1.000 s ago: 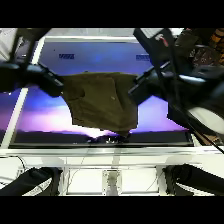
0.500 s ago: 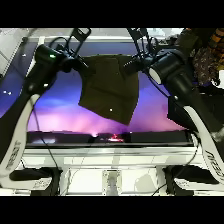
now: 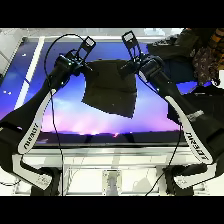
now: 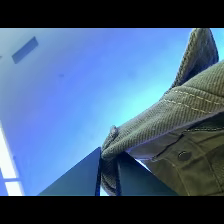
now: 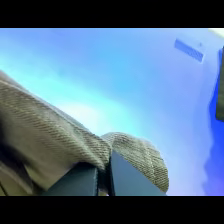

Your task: Fold the clothes and pants, and hang the long-sleeved shirts on hangers.

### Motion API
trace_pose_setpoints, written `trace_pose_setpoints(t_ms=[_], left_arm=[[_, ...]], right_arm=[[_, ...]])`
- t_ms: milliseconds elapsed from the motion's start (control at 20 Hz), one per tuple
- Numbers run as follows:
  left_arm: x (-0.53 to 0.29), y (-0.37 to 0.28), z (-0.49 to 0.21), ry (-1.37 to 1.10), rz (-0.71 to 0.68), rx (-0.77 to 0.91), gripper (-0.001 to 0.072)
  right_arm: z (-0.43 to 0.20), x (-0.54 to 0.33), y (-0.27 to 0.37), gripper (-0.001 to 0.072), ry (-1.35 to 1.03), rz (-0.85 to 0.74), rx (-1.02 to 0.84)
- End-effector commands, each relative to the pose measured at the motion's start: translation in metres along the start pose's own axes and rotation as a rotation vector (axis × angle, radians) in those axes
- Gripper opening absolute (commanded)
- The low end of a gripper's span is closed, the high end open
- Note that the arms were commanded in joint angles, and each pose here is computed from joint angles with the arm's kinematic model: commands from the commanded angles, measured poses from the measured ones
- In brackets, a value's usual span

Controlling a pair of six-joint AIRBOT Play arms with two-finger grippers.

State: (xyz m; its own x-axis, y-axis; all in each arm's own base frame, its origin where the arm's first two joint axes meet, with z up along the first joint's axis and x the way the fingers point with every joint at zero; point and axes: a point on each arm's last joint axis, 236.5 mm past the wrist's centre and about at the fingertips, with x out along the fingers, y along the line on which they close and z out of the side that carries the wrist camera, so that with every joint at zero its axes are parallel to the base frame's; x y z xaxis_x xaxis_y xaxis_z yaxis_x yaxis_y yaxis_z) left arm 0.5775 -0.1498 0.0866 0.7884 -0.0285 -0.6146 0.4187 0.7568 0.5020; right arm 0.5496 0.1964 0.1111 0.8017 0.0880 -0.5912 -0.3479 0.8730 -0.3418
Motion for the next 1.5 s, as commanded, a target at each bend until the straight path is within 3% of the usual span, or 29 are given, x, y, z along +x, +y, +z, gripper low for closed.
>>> trace_pose_setpoints(t_ms=[0, 150, 300, 500, 750, 1450], left_arm=[[0.008, -0.016, -0.007, 0.009, -0.054, 0.116, 0.0073], [0.005, -0.067, -0.043, 0.105, -0.263, 0.219, 0.0072], [0.0, -0.087, -0.089, 0.234, -0.342, 0.246, 0.007], [-0.021, -0.084, -0.135, 0.314, -0.33, 0.319, 0.007], [-0.049, -0.096, -0.181, 0.433, -0.429, 0.427, 0.0072], [-0.062, -0.089, -0.2, 0.498, -0.435, 0.471, 0.0074]], right_arm=[[-0.044, 0.012, 0.002, 0.0014, 0.16, 0.015, -0.056], [-0.083, 0.007, -0.002, 0.0014, 0.313, 0.073, -0.1], [-0.125, -0.002, 0.009, 0.0015, 0.458, 0.178, -0.103], [-0.18, -0.02, 0.055, 0.0014, 0.613, 0.348, -0.108], [-0.243, -0.054, 0.093, 0.0015, 0.798, 0.502, -0.125], [-0.259, -0.134, 0.149, 0.0047, 1.01, 0.84, -0.013]])
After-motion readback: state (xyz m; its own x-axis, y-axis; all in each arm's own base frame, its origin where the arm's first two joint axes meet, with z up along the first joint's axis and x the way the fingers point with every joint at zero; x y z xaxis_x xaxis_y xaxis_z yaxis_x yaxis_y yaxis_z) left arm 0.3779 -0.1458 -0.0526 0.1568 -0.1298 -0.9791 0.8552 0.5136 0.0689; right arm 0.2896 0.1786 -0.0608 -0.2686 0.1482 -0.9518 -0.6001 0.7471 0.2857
